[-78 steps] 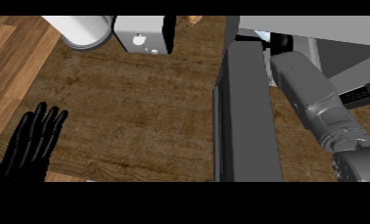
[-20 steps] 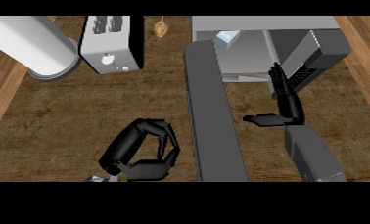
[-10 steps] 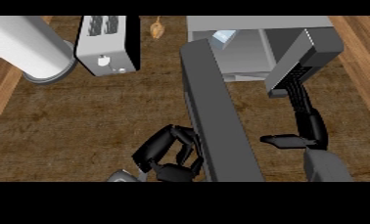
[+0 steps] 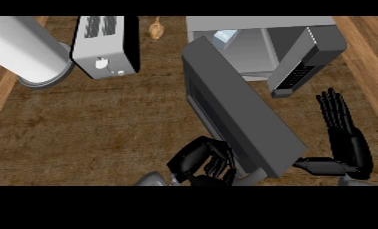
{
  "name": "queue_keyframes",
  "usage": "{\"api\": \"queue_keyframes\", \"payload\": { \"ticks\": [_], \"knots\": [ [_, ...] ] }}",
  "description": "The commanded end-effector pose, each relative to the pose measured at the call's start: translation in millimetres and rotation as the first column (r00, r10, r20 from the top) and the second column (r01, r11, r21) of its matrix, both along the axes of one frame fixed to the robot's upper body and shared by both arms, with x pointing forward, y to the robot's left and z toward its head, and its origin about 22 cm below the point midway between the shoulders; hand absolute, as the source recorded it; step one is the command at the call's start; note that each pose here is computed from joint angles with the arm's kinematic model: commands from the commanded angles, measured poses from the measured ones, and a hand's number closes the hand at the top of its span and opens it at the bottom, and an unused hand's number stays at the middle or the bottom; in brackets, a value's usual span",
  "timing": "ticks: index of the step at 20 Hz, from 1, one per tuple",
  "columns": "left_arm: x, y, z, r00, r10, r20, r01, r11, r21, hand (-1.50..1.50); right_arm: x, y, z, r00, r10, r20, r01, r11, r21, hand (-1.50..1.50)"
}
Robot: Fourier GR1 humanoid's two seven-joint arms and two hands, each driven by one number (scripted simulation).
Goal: Pick up the milk, place it into the microwave and close the microwave
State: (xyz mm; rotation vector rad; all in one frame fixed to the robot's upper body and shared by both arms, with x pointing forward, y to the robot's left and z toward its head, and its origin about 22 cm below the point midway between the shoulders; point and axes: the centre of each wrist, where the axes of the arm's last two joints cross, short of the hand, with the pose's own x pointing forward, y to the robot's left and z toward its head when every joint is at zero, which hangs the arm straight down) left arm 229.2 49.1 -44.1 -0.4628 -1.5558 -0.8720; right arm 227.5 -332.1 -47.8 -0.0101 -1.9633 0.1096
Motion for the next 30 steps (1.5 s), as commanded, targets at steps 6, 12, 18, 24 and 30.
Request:
{"api": "queue_keyframes", "payload": {
  "ticks": [6,12,18,24,30],
  "knots": [
    [-17.0,-36,3,0.989,0.149,0.008,-0.148,0.988,-0.044,1.5,-5,-14,49,0.992,0.117,0.04,-0.119,0.991,0.054,-1.5],
    [18.5,-43,30,0.966,0.256,0.044,-0.248,0.96,-0.133,1.5,2,-9,71,0.97,0.224,0.093,-0.23,0.972,0.051,-1.5],
    [40.6,-49,47,0.948,0.304,0.09,-0.281,0.938,-0.204,1.5,8,-8,96,0.924,0.372,0.085,-0.374,0.928,-0.001,-1.5],
    [67.3,-50,63,0.911,0.407,0.062,-0.387,0.898,-0.211,1.5,11,-6,113,0.895,0.43,0.119,-0.434,0.901,0.008,-1.5],
    [93.5,-45,73,0.867,0.498,0.011,-0.483,0.846,-0.227,1.5,13,-1,118,0.876,0.462,0.143,-0.472,0.881,0.045,-1.5]
  ]
}}
